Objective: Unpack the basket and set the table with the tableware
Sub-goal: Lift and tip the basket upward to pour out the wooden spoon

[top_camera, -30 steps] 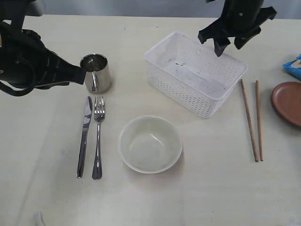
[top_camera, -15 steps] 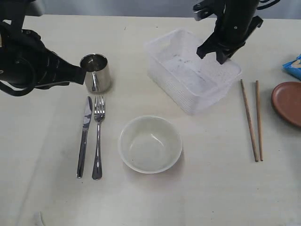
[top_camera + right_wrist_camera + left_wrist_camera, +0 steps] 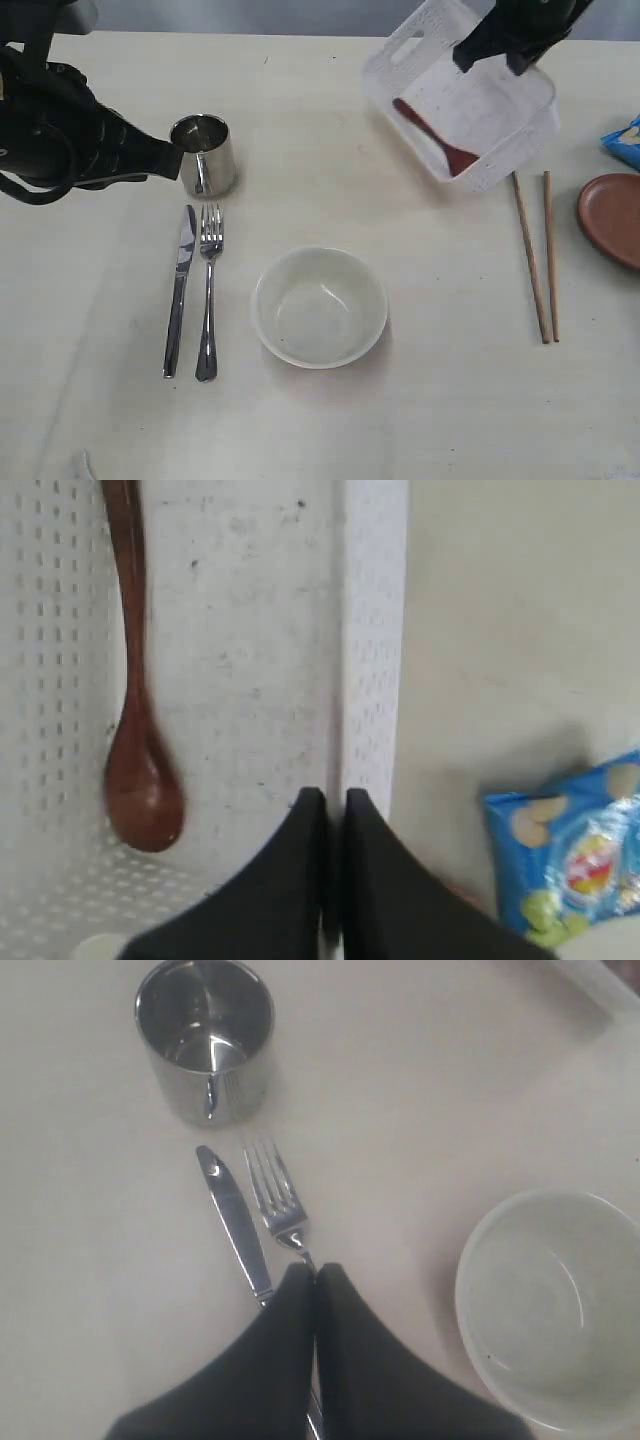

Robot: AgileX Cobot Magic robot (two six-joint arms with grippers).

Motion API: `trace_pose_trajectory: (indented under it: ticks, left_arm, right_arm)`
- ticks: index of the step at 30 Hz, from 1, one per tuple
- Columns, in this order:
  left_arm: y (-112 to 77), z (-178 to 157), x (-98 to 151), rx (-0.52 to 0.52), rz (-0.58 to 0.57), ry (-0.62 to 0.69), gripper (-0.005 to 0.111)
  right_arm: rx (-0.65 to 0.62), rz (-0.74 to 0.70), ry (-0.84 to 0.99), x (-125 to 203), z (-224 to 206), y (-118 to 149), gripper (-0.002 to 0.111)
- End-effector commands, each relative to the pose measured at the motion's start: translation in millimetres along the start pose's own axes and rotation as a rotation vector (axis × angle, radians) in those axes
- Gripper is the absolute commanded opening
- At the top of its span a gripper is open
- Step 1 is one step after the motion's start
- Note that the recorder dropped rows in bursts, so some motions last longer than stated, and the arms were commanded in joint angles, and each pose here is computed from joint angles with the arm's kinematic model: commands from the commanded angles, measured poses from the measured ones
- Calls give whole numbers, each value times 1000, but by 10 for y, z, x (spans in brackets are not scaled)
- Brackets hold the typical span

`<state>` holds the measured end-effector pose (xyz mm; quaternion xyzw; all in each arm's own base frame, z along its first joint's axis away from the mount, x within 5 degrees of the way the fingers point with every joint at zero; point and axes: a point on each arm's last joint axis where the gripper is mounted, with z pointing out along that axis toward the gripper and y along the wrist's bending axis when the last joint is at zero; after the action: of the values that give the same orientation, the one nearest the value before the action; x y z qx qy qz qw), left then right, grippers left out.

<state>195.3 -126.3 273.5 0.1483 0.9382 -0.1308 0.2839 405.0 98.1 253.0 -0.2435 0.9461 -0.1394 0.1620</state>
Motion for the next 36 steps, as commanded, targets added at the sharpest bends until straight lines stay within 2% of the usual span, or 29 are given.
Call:
trace_pose_trajectory:
  ticks: [1, 4, 6, 11, 16, 20, 26, 30, 32, 34, 36]
  left_arm:
    - [-8, -26, -6, 11, -6, -13, 0]
    - [-8, -26, -6, 11, -6, -13, 0]
    - [-9, -26, -4, 11, -7, -10, 0]
    - [-8, -26, -3, 11, -7, -9, 0]
    - [-8, -26, -3, 11, -7, -9, 0]
    - [-9, -26, -6, 12, -7, -12, 0]
    - [-12, -26, -5, 15, -11, -11, 0]
    - [-14, -26, -5, 17, -14, -11, 0]
    - [-19, -26, -3, 23, -22, -9, 0]
    - [-23, -26, -2, 27, -28, -8, 0]
    - [-23, -26, -5, 28, -26, -11, 0]
  right_arm:
    - [132, 69, -26, 80, -330, -203, -1]
    - [264, 100, -21, 97, -508, -202, -1]
    - [315, 72, -10, 65, -533, -16, -1]
    - [635, -153, -35, -95, -214, 638, -1]
    - [754, -349, -100, -242, 43, 1171, -1]
    - [794, -379, -111, -270, 94, 1178, -1]
    - [841, -316, -145, -279, -156, 850, -1]
    - [850, -284, -175, -268, -338, 755, -1]
    - [818, -260, -176, -243, -386, 774, -1]
    - [769, -253, -180, -219, -407, 908, -1]
    - [797, -299, -195, -213, -411, 977, -1]
